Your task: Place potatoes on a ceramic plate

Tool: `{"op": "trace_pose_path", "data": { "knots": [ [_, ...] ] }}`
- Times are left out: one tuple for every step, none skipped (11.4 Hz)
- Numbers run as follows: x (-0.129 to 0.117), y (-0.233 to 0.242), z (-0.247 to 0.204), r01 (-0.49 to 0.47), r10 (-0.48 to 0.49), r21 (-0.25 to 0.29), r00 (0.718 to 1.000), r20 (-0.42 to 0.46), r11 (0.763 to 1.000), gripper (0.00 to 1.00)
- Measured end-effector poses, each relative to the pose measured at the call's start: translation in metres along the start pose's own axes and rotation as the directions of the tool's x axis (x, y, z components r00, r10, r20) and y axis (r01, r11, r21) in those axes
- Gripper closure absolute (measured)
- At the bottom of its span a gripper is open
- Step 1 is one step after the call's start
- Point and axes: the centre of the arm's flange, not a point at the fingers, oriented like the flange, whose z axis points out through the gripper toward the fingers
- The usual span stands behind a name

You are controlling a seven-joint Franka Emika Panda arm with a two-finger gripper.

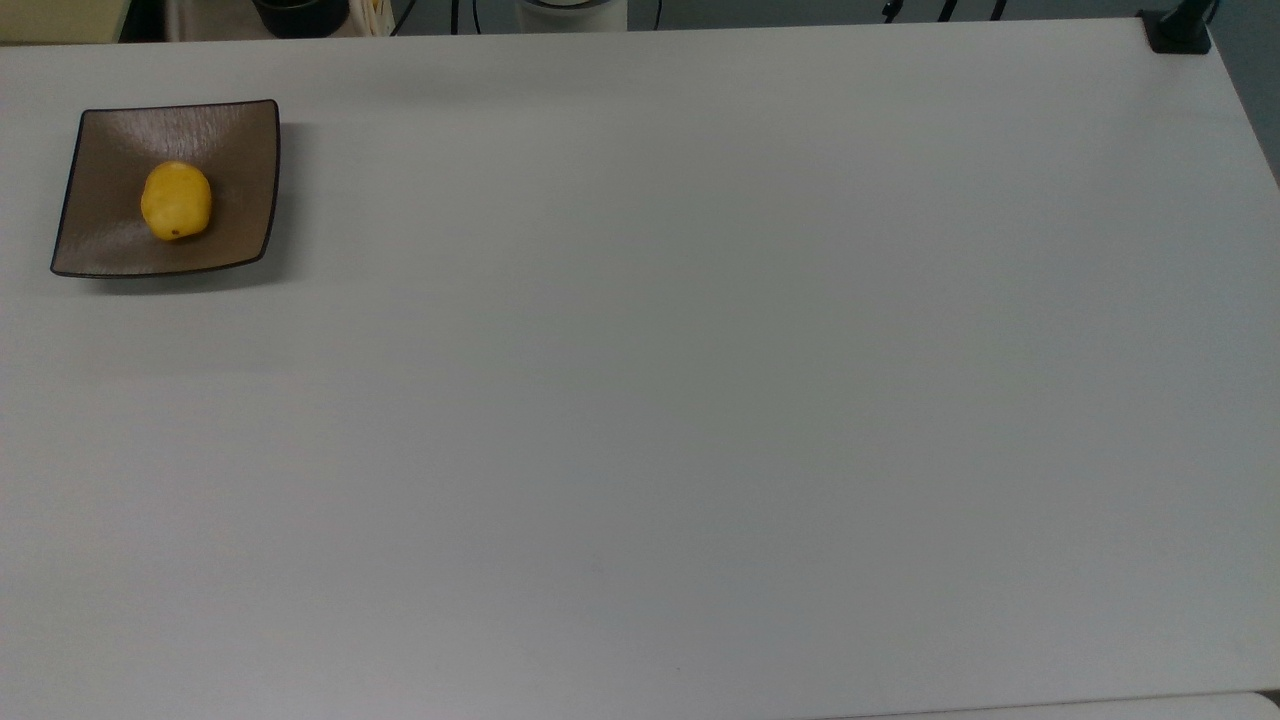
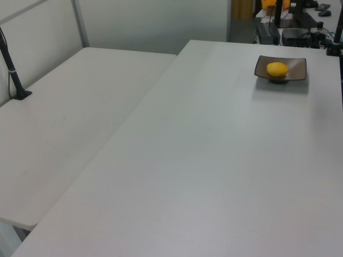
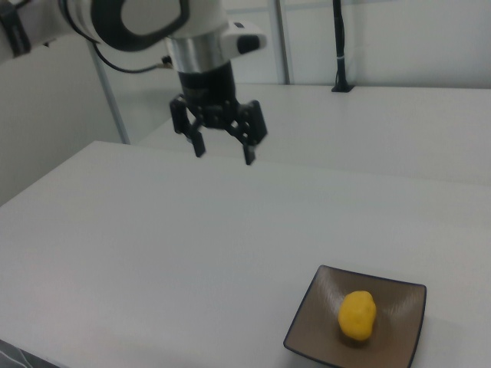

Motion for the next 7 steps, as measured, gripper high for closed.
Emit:
{"op": "trace_pose_path", "data": {
  "knots": [
    [0.007, -0.037, -0.015, -0.028, 0.028, 0.026, 1.000, 0.007, 0.999, 0.00],
    [0.015, -0.069, -0.018, -0.055, 0.054, 0.036, 0.998, 0.016, 0.998, 0.00],
    [0.024, -0.107, -0.019, -0.075, 0.074, 0.038, 0.997, 0.022, 0.996, 0.00],
    [0.032, -0.147, -0.018, -0.076, 0.075, 0.036, 0.997, 0.027, 0.996, 0.00],
    [0.036, -0.180, -0.014, -0.055, 0.053, 0.034, 0.998, 0.035, 0.998, 0.00],
    [0.038, -0.202, -0.008, -0.026, 0.025, 0.033, 0.999, 0.048, 0.999, 0.00],
    [0.040, -0.214, 0.000, -0.005, 0.003, 0.034, 0.998, 0.059, 0.999, 0.00]
  ]
}}
